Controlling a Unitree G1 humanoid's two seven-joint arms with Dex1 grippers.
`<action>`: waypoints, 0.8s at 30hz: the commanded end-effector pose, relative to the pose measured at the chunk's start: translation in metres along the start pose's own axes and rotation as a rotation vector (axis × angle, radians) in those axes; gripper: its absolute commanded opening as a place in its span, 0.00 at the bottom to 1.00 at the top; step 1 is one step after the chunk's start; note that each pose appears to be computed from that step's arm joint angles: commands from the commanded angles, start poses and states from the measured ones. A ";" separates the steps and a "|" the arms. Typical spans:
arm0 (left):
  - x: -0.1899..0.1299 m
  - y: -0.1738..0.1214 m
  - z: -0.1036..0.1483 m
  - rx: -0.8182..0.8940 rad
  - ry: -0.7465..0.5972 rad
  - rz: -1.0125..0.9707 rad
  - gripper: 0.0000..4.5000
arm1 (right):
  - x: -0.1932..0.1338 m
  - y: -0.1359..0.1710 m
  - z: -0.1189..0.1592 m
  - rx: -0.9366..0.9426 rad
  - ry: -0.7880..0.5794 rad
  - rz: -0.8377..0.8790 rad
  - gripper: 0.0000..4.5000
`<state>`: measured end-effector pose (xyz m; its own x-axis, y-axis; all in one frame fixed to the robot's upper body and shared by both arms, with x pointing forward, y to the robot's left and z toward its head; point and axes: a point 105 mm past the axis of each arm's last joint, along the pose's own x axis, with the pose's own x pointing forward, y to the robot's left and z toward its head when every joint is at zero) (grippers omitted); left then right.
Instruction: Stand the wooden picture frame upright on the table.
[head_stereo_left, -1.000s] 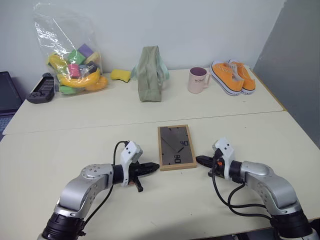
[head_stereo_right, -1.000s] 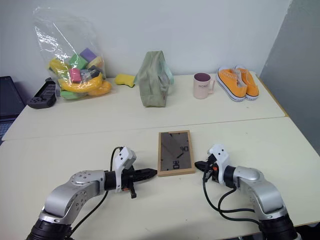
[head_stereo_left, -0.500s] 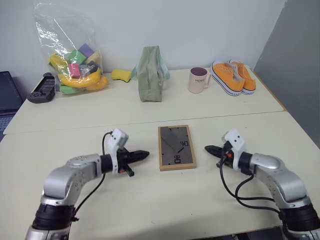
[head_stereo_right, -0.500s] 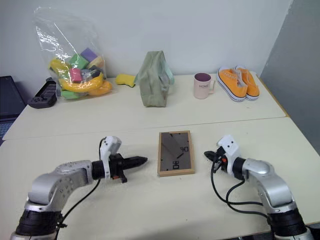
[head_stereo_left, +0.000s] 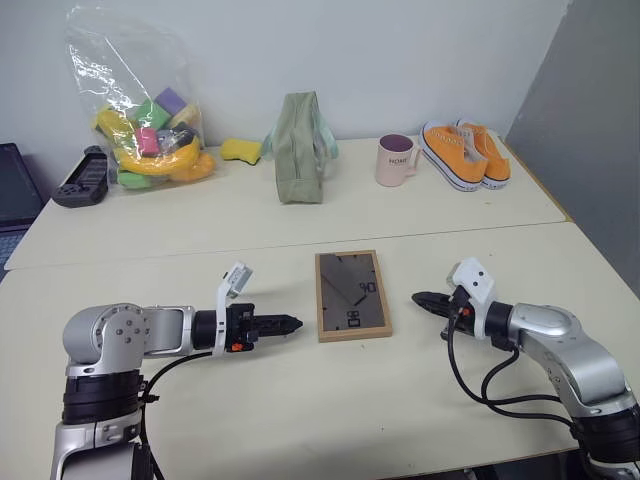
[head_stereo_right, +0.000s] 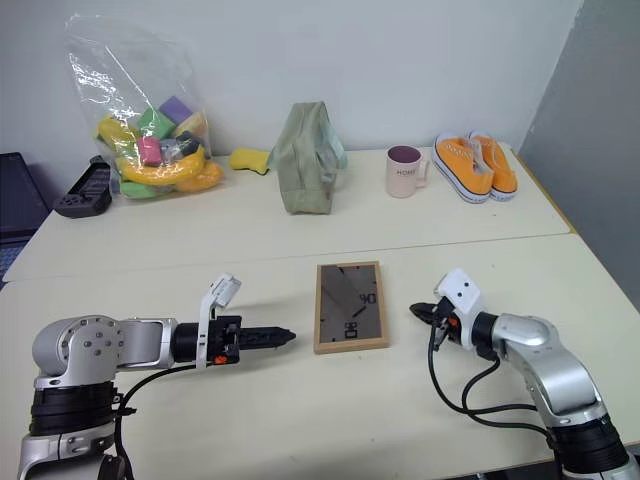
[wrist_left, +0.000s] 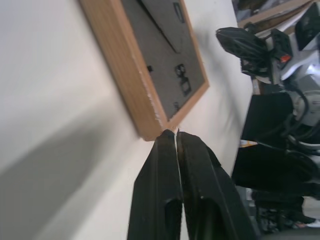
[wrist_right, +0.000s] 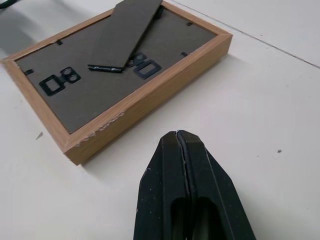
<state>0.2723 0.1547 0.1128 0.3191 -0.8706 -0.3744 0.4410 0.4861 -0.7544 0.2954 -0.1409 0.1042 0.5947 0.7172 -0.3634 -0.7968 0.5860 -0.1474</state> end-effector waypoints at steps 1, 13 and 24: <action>-0.004 -0.004 0.020 -0.002 -0.059 -0.020 0.26 | 0.001 0.011 0.011 -0.062 -0.029 0.050 0.00; 0.000 -0.005 0.016 -0.034 -0.046 -0.042 0.78 | 0.001 0.011 0.011 -0.059 -0.025 0.043 0.00; 0.012 0.004 0.012 -0.101 -0.029 -0.025 0.98 | 0.010 0.010 0.010 -0.056 -0.021 0.048 0.00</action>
<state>0.2870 0.1508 0.1120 0.3427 -0.8732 -0.3465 0.3708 0.4646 -0.8042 0.2914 -0.1290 0.1019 0.5551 0.7444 -0.3712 -0.8270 0.5419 -0.1499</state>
